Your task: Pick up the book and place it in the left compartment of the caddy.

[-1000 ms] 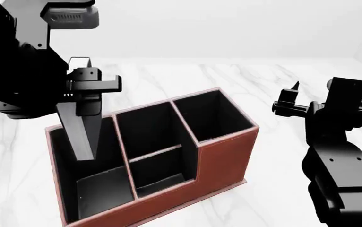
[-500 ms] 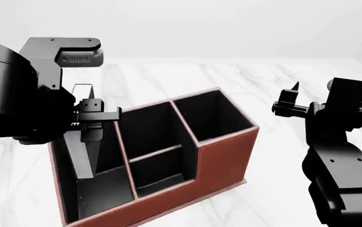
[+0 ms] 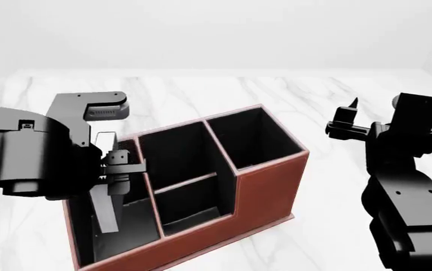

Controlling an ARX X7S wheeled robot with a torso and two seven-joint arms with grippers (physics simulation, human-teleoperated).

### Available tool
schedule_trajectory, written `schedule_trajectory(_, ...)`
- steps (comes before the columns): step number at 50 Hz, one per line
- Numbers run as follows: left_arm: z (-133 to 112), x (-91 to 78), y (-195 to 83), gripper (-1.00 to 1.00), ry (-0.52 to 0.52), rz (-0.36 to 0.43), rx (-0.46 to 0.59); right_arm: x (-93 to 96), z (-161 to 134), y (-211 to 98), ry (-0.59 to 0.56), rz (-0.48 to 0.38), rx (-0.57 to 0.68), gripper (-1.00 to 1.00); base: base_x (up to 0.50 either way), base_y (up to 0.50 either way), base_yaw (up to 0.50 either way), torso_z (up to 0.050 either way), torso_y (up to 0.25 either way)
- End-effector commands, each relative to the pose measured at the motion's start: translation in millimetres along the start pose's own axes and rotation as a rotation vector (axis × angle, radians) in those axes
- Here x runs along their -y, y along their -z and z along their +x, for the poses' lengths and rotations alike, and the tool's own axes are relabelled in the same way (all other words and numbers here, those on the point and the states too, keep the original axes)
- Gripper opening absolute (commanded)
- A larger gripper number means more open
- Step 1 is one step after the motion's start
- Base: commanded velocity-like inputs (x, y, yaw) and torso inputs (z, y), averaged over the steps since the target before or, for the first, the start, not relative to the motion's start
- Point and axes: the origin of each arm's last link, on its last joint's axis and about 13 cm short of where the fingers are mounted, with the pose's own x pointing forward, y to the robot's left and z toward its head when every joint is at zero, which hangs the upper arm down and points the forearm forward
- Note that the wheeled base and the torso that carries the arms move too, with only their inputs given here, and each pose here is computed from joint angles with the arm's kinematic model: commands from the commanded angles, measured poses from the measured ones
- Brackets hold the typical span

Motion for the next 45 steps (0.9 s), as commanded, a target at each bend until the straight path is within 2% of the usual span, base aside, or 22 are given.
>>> schedule_trajectory(1,20,-0.8,4,-1.00,-0.022,-0.017,0.008,0.6,-1,0,0.001,0.001,0.000,1.00,0.00,0.00,0.00,0.000,0.000)
schedule_trajectory(9,31,-0.3,8,-1.00,-0.005,-0.023,-0.011,1.2,-2,0,0.002,0.002,0.000,1.00,0.00,0.00,0.00,0.000,0.001)
schedule_trajectory(32,70,-2.6,21,-1.00,-0.046,-0.025,0.011,2.7,-2,-1,0.005,0.004,0.002,1.00,0.00,0.00,0.00,0.000,0.001)
schedule_trajectory(45,89,-4.1,27,-1.00,-0.041,-0.051,-0.014,3.3,-2,2,0.006,0.005,-0.001,1.00,0.00,0.00,0.00,0.000,0.002)
